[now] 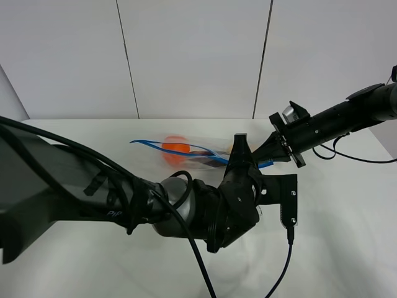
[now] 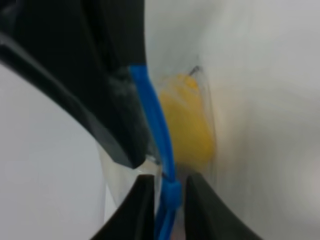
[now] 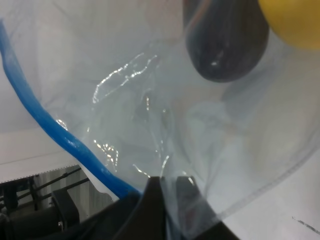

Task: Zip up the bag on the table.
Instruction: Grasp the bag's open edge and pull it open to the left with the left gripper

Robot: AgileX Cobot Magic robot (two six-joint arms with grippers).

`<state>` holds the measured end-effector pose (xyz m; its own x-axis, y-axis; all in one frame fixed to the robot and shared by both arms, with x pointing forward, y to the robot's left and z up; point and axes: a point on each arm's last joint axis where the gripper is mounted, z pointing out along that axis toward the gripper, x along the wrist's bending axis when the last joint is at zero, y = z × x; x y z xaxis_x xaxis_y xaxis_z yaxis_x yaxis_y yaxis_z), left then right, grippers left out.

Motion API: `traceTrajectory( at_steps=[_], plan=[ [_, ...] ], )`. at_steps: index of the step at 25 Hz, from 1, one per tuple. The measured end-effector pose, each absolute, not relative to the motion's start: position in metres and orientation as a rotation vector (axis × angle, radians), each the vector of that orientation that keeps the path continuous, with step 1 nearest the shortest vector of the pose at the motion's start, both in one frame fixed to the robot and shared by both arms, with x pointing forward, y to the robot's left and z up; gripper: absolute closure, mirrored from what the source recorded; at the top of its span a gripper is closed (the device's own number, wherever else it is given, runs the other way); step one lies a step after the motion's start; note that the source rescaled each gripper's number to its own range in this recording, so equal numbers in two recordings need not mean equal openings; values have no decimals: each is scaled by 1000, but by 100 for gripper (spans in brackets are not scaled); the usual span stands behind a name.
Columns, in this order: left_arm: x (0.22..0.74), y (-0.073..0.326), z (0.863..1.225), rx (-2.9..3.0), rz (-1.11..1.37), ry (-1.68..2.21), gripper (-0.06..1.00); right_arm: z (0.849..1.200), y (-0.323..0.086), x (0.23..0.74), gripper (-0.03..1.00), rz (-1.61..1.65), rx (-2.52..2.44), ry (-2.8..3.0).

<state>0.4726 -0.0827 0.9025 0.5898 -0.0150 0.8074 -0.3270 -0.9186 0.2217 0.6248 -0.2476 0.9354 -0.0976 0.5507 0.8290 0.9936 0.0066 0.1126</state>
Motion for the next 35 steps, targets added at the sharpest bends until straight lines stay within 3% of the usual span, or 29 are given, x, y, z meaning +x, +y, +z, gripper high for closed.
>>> traceTrajectory(
  at_steps=[11,17,35],
  plan=[
    [471,-83,903,2473,1252,-281,81,935,-248,625,97,-978,-1594,-1705],
    [472,-83,903,2473,1257,-278,94,935,-248,625,97,-978,-1594,-1705],
    [475,-80,905,2478,1332,-284,94,936,-247,625,97,-986,-1596,-1698]
  ],
)
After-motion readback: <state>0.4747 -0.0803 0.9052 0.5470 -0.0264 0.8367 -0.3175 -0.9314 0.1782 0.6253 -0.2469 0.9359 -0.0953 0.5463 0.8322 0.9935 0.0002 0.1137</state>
